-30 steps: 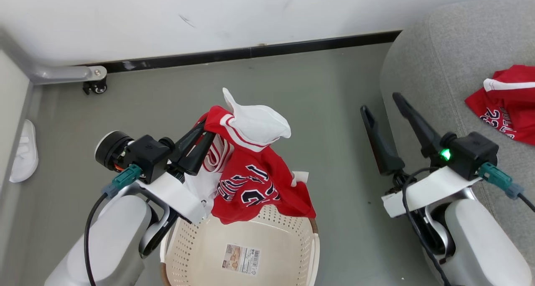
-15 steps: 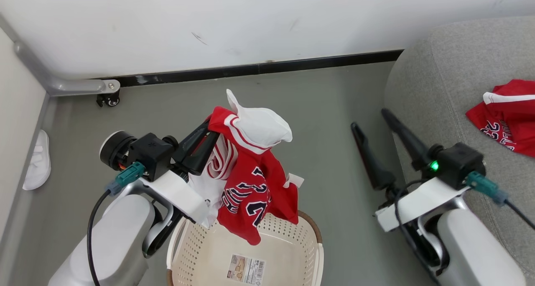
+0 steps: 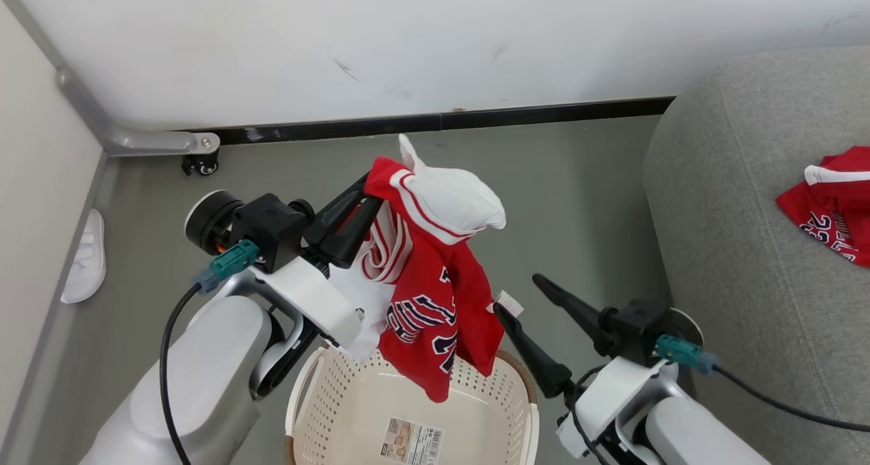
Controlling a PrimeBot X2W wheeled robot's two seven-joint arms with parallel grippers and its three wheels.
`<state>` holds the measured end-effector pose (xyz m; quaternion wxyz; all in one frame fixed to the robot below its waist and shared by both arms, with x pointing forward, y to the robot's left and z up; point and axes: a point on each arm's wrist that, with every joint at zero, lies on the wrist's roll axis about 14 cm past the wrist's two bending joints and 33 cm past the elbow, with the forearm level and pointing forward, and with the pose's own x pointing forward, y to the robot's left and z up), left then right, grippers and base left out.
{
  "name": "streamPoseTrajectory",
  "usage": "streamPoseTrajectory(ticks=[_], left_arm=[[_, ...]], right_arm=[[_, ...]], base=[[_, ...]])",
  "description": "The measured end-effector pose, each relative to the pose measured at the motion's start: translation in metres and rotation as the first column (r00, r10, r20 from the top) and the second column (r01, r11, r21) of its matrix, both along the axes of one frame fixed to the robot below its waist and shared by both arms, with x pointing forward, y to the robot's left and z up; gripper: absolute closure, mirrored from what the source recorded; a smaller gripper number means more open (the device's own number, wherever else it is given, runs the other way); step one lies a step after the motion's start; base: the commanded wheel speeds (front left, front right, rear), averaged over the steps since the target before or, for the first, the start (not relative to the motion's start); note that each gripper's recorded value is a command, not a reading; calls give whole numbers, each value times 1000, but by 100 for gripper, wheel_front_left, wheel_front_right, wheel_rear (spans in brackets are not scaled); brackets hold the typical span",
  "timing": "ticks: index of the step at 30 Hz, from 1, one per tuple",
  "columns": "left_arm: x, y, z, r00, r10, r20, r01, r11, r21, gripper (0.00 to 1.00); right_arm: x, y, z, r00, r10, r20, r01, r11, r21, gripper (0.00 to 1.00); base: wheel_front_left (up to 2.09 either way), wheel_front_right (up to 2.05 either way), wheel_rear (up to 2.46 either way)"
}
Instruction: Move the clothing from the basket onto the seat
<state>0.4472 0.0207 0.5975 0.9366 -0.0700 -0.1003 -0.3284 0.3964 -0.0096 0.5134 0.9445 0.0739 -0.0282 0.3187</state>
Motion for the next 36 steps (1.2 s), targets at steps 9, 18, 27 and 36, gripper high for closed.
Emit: streamPoseTrajectory(ticks=[9, 18, 27, 36], left_arm=[[-10, -6, 14, 1000, -19, 24, 19, 1000, -8, 100], [-18, -8, 25, 999, -31, 44, 31, 1000, 0, 100], [-25, -11, 32, 998, -40, 52, 40, 999, 3, 100], [-38, -23, 33, 996, -76, 47, 76, 997, 10, 100]], right_arm=[[6, 27, 0, 997, 83, -5, -83, 996, -17, 0], [1, 58, -13, 983, 177, -54, -179, 983, -34, 0], [-6, 82, -23, 965, 241, -106, -245, 969, -33, 0], [-1, 94, -25, 956, 264, -129, -271, 962, -33, 55]], base=[[0, 0, 0], [0, 0, 0], [0, 0, 0], [0, 0, 0]])
